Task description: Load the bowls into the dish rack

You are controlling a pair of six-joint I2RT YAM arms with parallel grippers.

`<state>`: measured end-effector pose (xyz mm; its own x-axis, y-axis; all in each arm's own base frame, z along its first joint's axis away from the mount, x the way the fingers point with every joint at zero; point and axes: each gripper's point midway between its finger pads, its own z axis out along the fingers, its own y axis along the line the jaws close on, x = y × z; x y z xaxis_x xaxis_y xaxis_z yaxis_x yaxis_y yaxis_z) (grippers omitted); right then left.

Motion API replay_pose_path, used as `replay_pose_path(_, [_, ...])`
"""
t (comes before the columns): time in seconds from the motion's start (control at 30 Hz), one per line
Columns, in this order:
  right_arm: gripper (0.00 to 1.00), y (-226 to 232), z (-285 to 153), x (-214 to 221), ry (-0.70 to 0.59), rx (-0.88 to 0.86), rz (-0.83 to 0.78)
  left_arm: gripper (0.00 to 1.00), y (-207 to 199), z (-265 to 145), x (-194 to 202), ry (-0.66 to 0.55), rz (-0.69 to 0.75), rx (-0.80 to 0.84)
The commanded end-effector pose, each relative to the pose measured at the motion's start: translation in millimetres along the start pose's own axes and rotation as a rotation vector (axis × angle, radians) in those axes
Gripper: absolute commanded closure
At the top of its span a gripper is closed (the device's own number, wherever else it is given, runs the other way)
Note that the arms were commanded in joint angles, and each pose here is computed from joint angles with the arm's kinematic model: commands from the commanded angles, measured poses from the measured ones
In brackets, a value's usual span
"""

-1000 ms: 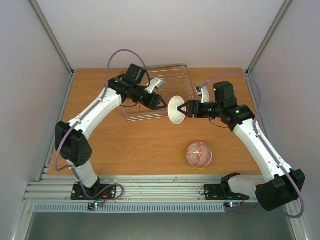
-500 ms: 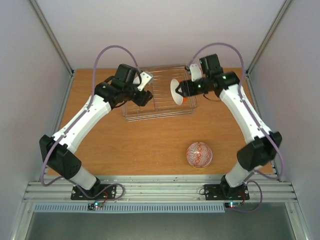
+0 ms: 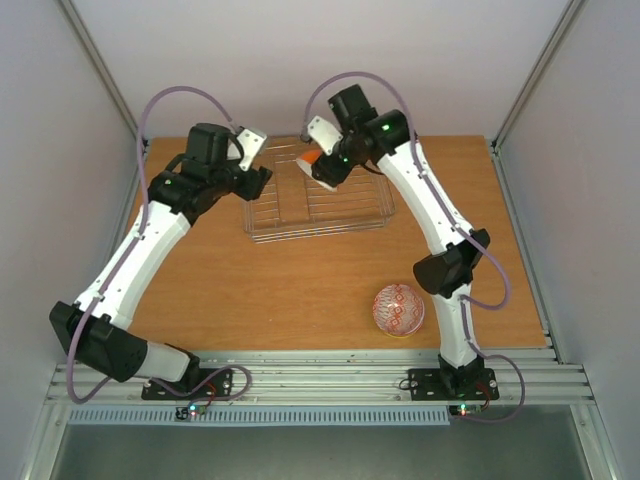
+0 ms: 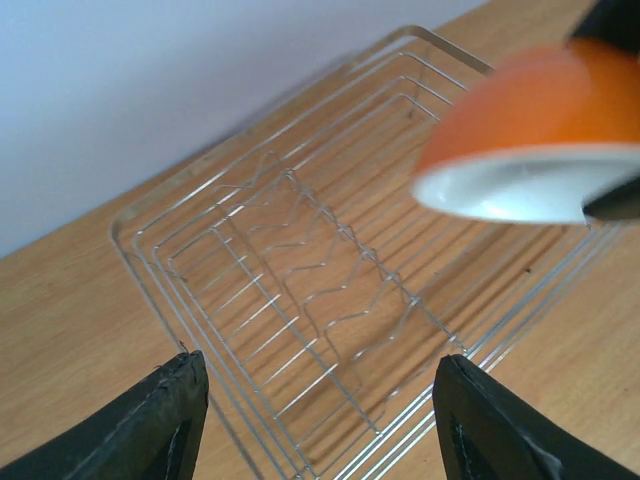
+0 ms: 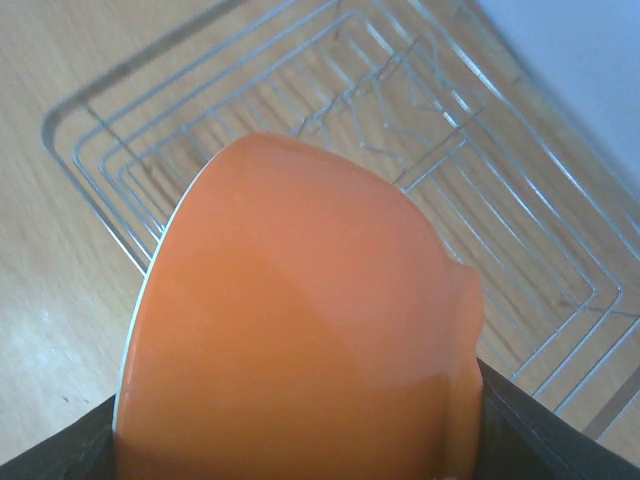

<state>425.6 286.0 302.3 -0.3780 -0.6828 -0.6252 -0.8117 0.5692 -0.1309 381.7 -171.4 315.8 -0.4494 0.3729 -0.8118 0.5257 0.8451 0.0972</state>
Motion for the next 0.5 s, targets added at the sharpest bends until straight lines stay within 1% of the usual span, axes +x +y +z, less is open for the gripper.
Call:
replay_pose_path(0.0, [0.99, 8, 23, 16, 0.118, 0.09, -0.184, 0.37, 17, -12, -14, -0.095, -0.05, -0.016])
replay_pose_path(0.07, [0.99, 15, 39, 16, 0.15, 0.139, -0.261, 0.37, 22, -14, -13, -0.101, -0.073, -0.012])
replay_pose_path(0.2, [0.99, 31, 65, 16, 0.169, 0.168, -0.376, 0.37, 24, -13, -11, -0.104, -0.089, -0.003])
replay_pose_path(0.33, [0.99, 38, 84, 12, 0.159, 0.208, -0.447, 0.37, 25, -13, -10, -0.104, -0.093, -0.003])
replay_pose_path(0.47, [0.99, 36, 101, 10, 0.141, 0.243, -0.473, 0.36, 25, -10, -7, -0.097, -0.096, 0.001])
